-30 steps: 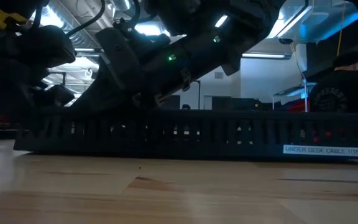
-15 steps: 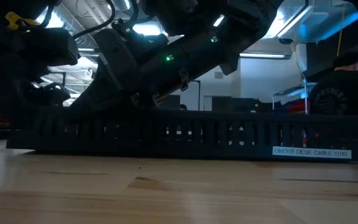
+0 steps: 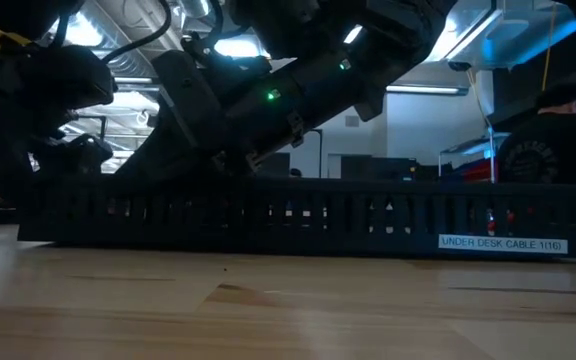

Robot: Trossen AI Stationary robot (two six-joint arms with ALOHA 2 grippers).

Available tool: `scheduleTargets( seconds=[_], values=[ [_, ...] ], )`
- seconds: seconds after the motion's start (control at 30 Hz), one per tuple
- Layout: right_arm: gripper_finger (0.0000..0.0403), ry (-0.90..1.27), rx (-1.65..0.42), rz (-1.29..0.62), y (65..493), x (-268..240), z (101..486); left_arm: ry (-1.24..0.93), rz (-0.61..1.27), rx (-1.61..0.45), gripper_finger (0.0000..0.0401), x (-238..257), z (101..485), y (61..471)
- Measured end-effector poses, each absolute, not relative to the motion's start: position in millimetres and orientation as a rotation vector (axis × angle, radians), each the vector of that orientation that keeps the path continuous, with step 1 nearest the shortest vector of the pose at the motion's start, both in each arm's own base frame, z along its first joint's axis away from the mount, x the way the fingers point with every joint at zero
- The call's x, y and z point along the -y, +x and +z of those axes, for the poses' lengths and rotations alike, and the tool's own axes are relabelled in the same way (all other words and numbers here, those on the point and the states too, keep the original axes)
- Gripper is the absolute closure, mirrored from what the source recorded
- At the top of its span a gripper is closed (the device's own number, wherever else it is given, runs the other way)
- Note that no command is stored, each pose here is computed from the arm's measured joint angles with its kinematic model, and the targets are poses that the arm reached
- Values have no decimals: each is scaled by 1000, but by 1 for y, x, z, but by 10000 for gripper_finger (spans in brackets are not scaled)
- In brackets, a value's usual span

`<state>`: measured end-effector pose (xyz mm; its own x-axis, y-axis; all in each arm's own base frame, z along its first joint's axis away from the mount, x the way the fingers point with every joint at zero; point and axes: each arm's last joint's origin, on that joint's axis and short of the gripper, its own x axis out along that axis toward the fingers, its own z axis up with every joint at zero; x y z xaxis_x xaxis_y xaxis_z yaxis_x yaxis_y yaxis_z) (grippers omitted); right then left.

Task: Ziptie cables
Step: Close the black cable duct

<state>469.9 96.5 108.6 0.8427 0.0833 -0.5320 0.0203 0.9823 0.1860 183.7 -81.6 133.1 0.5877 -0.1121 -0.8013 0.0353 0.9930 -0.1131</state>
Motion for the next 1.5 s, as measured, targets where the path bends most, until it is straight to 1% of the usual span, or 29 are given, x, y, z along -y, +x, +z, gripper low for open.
scheduleTargets(
  seconds=[0.63,0.93,1.13,1.33,1.5],
  values=[
    [174,199,-526,24,471,-97,111,-115,-91,-801,165,87,125,201],
    [174,191,-553,14,471,-97,110,-106,-80,-834,164,86,123,200],
    [181,185,-586,12,470,-96,109,-109,-56,-882,164,85,121,196],
    [174,182,-607,18,468,-96,107,-105,-56,-896,165,86,120,195],
    [182,180,-622,23,467,-96,106,-108,-54,-926,165,85,118,192]
  ],
)
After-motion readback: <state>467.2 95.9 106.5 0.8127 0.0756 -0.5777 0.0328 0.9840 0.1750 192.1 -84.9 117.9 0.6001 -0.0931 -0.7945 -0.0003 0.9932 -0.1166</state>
